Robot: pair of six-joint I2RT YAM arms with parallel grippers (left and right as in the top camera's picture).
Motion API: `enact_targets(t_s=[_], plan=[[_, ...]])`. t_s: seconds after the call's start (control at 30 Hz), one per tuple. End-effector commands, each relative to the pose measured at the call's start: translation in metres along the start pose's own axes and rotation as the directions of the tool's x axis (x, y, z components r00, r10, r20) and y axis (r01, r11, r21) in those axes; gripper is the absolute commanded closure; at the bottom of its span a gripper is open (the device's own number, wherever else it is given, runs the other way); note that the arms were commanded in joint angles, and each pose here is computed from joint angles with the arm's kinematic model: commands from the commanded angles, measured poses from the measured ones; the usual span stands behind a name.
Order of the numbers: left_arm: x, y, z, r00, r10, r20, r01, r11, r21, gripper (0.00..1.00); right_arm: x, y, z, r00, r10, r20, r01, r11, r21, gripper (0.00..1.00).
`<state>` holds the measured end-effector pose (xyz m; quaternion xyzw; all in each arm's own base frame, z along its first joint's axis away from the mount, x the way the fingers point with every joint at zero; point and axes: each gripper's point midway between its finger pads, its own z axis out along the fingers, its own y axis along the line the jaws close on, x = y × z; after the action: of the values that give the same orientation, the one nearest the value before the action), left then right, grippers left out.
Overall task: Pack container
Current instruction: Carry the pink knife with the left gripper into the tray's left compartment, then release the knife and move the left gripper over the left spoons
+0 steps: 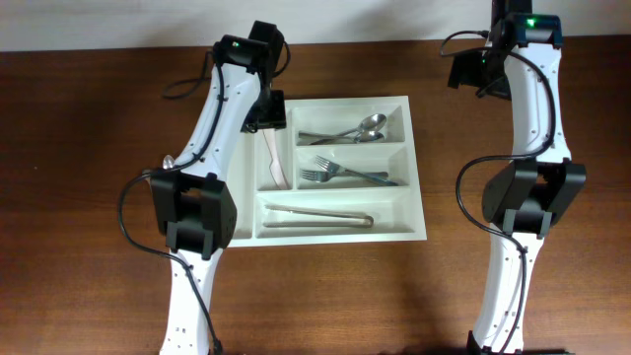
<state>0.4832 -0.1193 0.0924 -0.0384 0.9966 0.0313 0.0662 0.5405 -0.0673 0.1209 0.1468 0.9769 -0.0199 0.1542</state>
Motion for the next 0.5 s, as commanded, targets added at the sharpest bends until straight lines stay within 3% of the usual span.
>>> enact_targets(t_s=[0.0, 0.2, 0.47], plan=[[-0.017, 0.047, 0.001, 0.997, -0.063, 0.049, 0.068, 0.99, -0.121, 0.32, 0.001, 0.002, 0.002, 1.0, -0.01, -0.001, 0.01, 1.0, 0.01, 0.01], [-0.027, 0.111, 0.006, 0.963, -0.265, 0.054, 0.27, 0.953, -0.136, 0.29, 0.001, 0.002, 0.002, 1.0, -0.01, -0.001, 0.01, 1.0, 0.01, 0.01], [-0.027, 0.162, 0.014, 0.935, -0.351, 0.045, 0.354, 0.92, -0.166, 0.27, 0.001, 0.002, 0.002, 1.0, -0.009, -0.001, 0.009, 1.0, 0.01, 0.01]])
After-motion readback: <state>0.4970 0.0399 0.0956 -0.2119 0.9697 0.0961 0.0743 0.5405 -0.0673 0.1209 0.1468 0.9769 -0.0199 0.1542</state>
